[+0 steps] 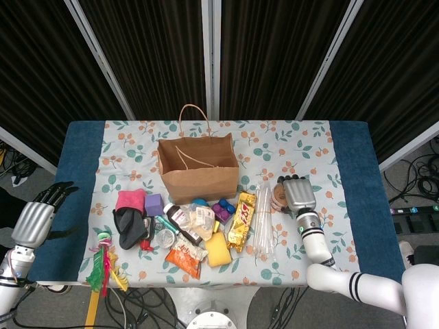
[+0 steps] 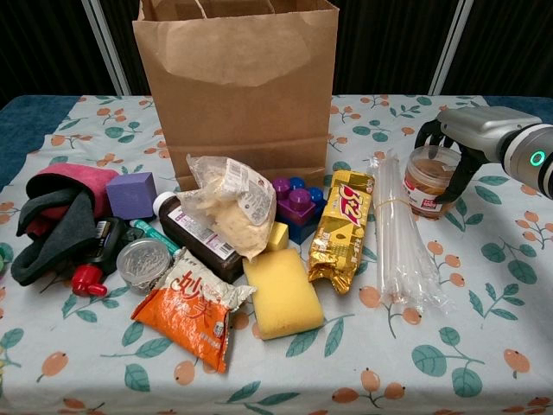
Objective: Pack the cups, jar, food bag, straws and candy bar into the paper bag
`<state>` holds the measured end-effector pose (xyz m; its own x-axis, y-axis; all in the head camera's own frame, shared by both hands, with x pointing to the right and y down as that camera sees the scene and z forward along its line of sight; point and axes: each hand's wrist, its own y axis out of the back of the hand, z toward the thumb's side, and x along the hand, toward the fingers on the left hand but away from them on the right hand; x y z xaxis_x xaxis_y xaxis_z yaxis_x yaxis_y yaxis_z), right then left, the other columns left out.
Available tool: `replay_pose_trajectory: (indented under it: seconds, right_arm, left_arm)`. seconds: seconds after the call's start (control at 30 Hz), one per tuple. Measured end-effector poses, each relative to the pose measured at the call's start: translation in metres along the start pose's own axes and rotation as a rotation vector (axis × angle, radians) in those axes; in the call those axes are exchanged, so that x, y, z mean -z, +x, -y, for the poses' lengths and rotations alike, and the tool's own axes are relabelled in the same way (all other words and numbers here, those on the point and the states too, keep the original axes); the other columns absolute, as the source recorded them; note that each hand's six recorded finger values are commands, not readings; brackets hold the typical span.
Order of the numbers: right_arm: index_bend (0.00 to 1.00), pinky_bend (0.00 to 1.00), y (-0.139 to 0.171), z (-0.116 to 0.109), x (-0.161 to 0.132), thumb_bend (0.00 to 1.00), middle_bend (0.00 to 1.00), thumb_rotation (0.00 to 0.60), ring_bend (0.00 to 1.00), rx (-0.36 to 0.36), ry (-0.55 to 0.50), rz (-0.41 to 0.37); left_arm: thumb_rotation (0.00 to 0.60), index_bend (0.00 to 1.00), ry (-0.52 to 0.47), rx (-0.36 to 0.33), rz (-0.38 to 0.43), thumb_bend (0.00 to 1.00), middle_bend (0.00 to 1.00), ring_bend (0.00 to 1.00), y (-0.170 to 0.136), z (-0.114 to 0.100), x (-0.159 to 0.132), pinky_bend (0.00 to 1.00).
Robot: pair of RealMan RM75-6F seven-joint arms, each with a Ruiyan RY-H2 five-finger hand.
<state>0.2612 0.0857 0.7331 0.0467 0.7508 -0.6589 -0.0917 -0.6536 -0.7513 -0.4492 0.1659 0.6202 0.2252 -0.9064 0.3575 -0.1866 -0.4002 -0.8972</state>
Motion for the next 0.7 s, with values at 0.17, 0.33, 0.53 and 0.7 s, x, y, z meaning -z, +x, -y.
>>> replay_pose_trajectory:
  seconds: [0.17, 0.33, 0.53, 0.7]
  right_arm:
    - [0.47, 0.43, 0.004, -0.011, 0.002, 0.16, 0.42, 0.600, 0.32, 0.035, -0.013, 0.000]
    - [0.47, 0.43, 0.014, -0.047, 0.003, 0.16, 0.42, 0.600, 0.32, 0.130, -0.053, -0.012]
    - [0.47, 0.44, 0.039, -0.129, -0.011, 0.16, 0.42, 0.600, 0.33, 0.315, -0.145, -0.077]
    - [0.47, 0.44, 0.069, -0.210, -0.042, 0.17, 0.42, 0.600, 0.33, 0.502, -0.246, -0.178]
  left_arm:
    - [0.600, 0.23, -0.002, -0.002, 0.002, 0.13, 0.24, 0.15, -0.001, -0.001, -0.001, 0.25]
    - [0.600, 0.23, -0.003, -0.004, 0.007, 0.13, 0.24, 0.15, -0.001, -0.002, -0.002, 0.25]
    - [0.600, 0.23, -0.002, 0.001, 0.020, 0.13, 0.24, 0.15, -0.001, -0.002, -0.007, 0.25]
    - [0.600, 0.23, -0.002, 0.003, 0.019, 0.13, 0.24, 0.15, -0.002, 0.000, -0.007, 0.25]
